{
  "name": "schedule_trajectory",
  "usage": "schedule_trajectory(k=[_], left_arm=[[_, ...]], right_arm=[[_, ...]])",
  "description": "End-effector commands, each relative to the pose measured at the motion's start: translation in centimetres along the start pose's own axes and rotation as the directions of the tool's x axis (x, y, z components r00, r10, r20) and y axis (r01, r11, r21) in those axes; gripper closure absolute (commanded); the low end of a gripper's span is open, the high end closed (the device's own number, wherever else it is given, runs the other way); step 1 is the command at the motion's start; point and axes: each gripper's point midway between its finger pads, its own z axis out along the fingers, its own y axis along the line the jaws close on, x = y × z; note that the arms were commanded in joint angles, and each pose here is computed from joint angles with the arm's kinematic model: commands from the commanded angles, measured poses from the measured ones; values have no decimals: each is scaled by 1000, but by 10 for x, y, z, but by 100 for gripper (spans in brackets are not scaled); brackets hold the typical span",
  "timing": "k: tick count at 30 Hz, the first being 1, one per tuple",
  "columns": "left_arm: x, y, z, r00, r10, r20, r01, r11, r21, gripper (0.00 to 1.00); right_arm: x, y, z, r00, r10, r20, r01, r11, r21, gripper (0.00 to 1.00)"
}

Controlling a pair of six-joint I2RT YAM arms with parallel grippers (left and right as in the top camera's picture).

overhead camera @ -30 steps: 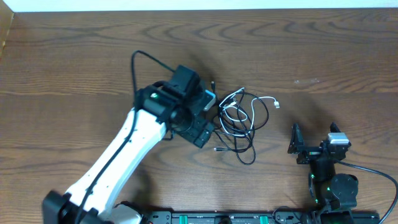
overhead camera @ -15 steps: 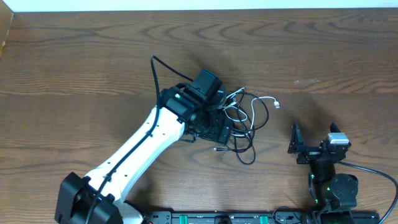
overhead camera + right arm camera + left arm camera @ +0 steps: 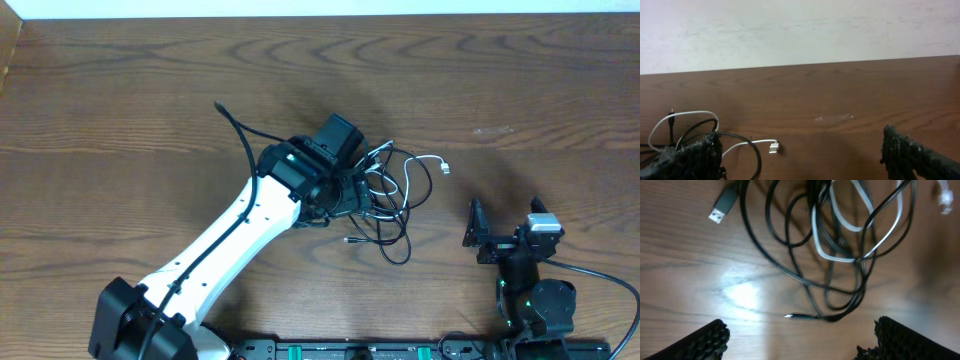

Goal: Untangle cables
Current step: 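Move the left gripper over the tangled black and white cables, then lower the left gripper and close it on the black cable bundle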

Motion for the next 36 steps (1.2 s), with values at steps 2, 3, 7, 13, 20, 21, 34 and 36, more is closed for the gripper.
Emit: schedule_trajectory(k=[2,3,7,13,20,21,34,36], left_arm=[[-6,-3,1,994,-103,34,103,995,6,6],[-6,-2,1,994,-104,37,104,995,2,7],[-12,-8,1,993,-102,63,101,995,24,7],[-10,13,9,962,-262,74,267,961,-71,7],[-1,22,33,920,-388,62,393,906,-160,7],[1,22,36,921,-384,58,389,906,-169,7],[3,25,50,921,-385,52,387,899,-206,6],[2,23,50,922,-385,53,387,900,-199,7]], right_arm=[[1,-1,0,1000,11,-3,-11,1000,6,1],[1,-1,0,1000,11,-3,-11,1000,6,1],[1,-1,0,1000,11,-3,-11,1000,6,1],[1,-1,0,1000,11,-3,-11,1000,6,1],[1,-1,0,1000,11,-3,-11,1000,6,1],[1,-1,0,1000,11,-3,-11,1000,6,1],[1,-1,0,1000,11,-3,-11,1000,6,1],[1,-1,0,1000,11,-3,-11,1000,6,1]])
